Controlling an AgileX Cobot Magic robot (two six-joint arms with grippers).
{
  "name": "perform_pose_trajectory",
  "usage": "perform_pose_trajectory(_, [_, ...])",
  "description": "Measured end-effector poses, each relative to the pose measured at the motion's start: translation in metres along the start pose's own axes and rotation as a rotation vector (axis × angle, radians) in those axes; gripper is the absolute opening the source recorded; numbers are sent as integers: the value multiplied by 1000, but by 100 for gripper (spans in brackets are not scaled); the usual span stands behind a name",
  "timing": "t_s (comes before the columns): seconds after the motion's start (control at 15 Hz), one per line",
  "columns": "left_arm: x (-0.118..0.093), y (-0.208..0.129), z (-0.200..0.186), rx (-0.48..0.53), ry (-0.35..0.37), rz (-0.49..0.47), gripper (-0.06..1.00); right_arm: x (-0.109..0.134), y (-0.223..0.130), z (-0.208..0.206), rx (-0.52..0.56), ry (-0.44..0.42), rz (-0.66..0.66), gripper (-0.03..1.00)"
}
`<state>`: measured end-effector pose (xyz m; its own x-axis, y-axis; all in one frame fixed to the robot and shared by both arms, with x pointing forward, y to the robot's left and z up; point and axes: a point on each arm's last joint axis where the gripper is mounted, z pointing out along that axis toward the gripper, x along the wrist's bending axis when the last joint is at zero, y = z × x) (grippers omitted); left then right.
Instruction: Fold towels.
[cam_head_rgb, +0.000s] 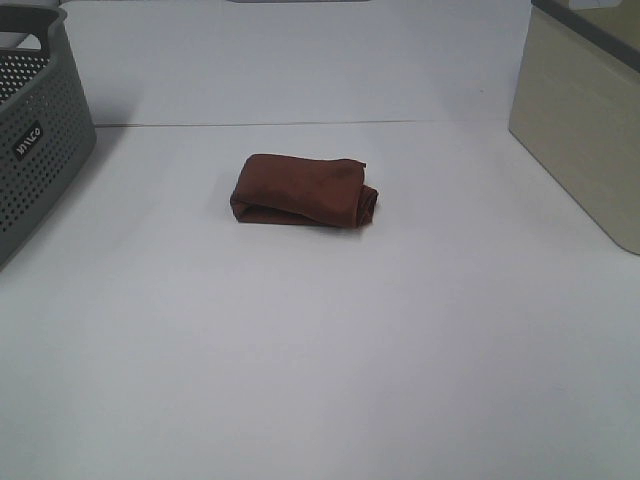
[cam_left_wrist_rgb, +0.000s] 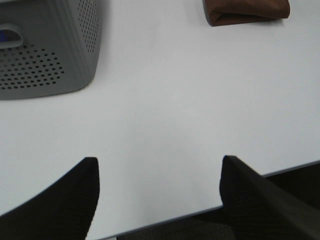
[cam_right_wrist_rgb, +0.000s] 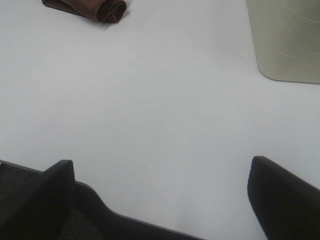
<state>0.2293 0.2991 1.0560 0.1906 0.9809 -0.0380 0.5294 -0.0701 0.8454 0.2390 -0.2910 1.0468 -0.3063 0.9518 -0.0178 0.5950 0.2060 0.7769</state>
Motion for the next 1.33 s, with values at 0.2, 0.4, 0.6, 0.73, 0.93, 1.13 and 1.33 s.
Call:
perform_pose_trajectory(0.2, [-2, 2, 9, -64, -23, 49, 66, -1, -1, 0, -17, -13, -5, 87])
perform_pose_trajectory(0.4, [-2, 2, 9, -65, -24, 51, 66, -1, -1, 0, -18, -13, -5, 87])
perform_pose_trajectory(0.6, [-2, 2, 9, -68, -24, 51, 66, -1, -1, 0, -18, -12, -5, 87])
perform_pose_trajectory(0.73, [-2, 2, 9, -68, -24, 51, 66, -1, -1, 0, -18, -12, -5, 87])
perform_pose_trajectory(0.93, [-2, 2, 9, -68, -23, 51, 66, -1, -1, 0, -18, -13, -4, 87])
perform_pose_trajectory(1.13, [-2, 2, 9, -76, 92, -15, 66, 0, 0, 1, -17, -117, 96, 87])
perform_pose_trajectory(1.33, [-3, 0, 6, -103, 134, -35, 66, 0, 1, 1, -17, -136, 114, 87])
